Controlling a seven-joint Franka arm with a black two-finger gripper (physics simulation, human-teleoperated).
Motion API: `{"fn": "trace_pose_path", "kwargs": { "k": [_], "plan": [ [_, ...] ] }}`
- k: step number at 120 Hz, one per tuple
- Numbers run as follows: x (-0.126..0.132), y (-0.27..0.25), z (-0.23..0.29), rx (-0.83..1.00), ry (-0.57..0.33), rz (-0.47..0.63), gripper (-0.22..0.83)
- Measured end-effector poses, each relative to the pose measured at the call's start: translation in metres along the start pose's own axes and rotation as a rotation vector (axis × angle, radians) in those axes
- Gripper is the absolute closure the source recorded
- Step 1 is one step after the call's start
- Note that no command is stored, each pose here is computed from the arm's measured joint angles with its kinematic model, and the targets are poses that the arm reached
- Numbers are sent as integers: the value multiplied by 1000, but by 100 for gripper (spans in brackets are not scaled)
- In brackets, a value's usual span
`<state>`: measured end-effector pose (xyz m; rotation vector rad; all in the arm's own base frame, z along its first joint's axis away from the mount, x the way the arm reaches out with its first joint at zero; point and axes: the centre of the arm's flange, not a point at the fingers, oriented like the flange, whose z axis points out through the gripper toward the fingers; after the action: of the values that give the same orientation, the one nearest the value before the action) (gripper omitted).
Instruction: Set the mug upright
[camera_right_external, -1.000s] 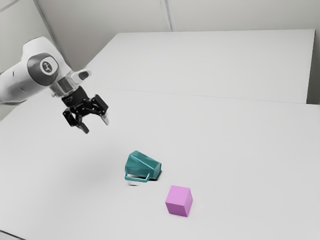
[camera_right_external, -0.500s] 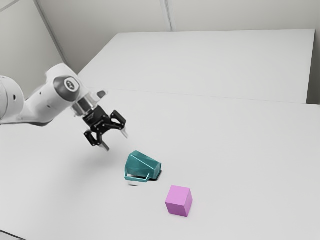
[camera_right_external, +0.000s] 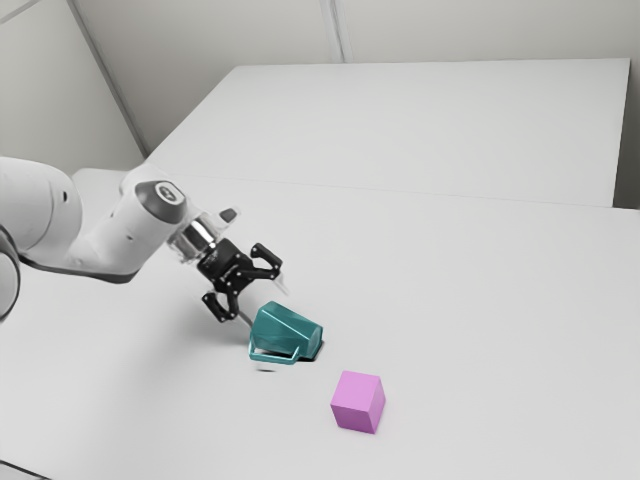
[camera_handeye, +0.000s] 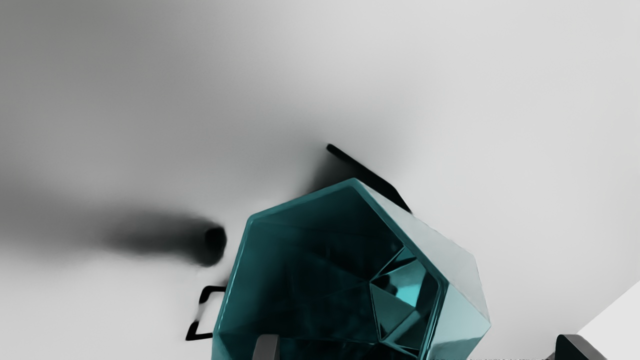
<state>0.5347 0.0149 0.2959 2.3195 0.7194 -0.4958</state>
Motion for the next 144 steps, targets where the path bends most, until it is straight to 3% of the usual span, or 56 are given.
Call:
{"fn": "trace_pose_path", "kwargs": {
  "k": [29, 52, 76, 125, 144],
  "plan": [
    [-1, 8, 17, -19, -29, -9, 1],
    [-3, 16, 16, -3, -25, 9, 49],
    [-11, 40, 9, -1, -10, 55, 69],
    [-16, 55, 12, 27, 0, 69, 78],
    [-41, 77, -8, 146, 92, 185, 78]
  ]
}}
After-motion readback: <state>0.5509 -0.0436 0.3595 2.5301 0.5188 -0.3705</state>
